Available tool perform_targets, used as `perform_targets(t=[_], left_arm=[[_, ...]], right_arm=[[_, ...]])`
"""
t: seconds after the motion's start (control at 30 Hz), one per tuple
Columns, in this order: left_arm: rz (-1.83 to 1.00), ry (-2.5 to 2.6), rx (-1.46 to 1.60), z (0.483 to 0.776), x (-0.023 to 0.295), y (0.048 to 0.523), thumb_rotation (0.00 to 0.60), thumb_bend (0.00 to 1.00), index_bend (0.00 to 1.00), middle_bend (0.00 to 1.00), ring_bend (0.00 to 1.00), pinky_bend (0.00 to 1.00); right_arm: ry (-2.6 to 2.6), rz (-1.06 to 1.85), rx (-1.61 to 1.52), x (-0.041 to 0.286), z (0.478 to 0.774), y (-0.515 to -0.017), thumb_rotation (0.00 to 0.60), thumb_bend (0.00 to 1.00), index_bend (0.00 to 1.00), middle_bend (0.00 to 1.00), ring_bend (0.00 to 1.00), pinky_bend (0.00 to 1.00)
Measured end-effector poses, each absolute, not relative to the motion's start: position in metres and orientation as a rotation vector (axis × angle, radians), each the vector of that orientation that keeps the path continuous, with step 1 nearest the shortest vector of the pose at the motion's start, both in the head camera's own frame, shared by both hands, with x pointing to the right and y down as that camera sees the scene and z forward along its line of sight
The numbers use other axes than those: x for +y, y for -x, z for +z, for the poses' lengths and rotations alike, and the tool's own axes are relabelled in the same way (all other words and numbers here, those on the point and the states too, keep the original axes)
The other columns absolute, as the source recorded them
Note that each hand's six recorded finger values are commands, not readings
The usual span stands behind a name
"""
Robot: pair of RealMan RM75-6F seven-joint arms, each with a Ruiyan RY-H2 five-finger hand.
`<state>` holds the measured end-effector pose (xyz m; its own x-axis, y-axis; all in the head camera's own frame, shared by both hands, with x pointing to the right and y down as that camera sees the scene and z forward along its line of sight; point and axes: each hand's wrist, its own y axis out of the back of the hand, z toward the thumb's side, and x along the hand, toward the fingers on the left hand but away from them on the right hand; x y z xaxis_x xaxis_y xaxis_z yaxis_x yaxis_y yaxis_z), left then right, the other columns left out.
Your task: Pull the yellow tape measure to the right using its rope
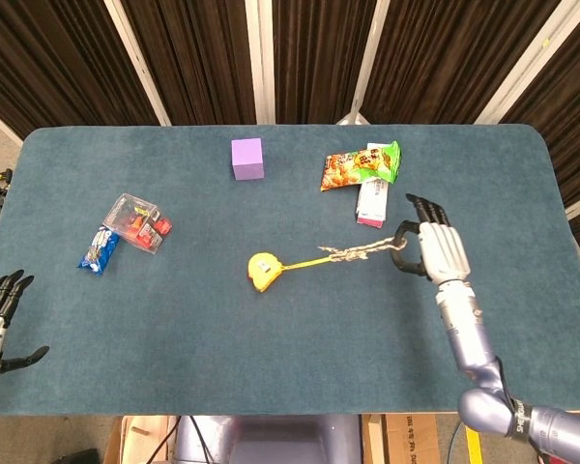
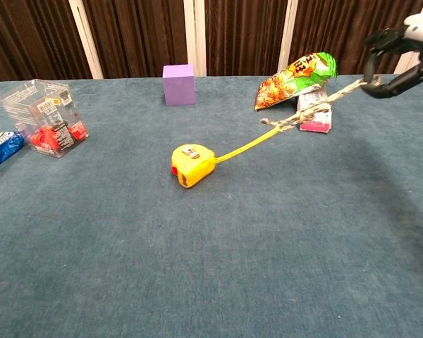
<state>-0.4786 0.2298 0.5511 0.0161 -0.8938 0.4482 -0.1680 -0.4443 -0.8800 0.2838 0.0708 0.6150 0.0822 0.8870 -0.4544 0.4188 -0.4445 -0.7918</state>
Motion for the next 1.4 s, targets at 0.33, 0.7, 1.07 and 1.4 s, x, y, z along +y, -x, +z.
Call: perform_targets(t=[0.33, 0.7, 1.07, 1.4], left_arm=[[-1.471, 1.658, 1.098, 0.549, 0.229, 0.479, 0.600, 0.00, 0.00, 0.00, 0.00, 0.00], [-1.468, 1.647, 1.096, 0.549, 0.229, 0.479, 0.600, 0.00, 0.00, 0.00, 0.00, 0.00], [-1.472, 1.639, 1.094, 0.549, 0.229, 0.479, 0.600, 0.00, 0.00, 0.00, 0.00, 0.00], [-1.476, 1.629, 1.089, 0.550, 0.229, 0.480, 0.600, 0.00, 0.00, 0.00, 0.00, 0.00]], right_arm=[[1.829, 1.434, -1.402, 0.064, 0.607, -0.328, 0.600, 0.46, 0.64, 0.10, 0.00, 0.00], [1.655, 1.551, -1.507, 0.059, 0.594, -0.399, 0.600, 0.46, 0.64, 0.10, 0.00, 0.00], [1.435, 1.625, -1.562, 0.052, 0.573, -0.464, 0.600, 0.46, 0.64, 0.10, 0.00, 0.00], [1.290, 1.643, -1.611, 0.046, 0.551, -0.503, 0.600, 0.46, 0.57, 0.09, 0.00, 0.00]])
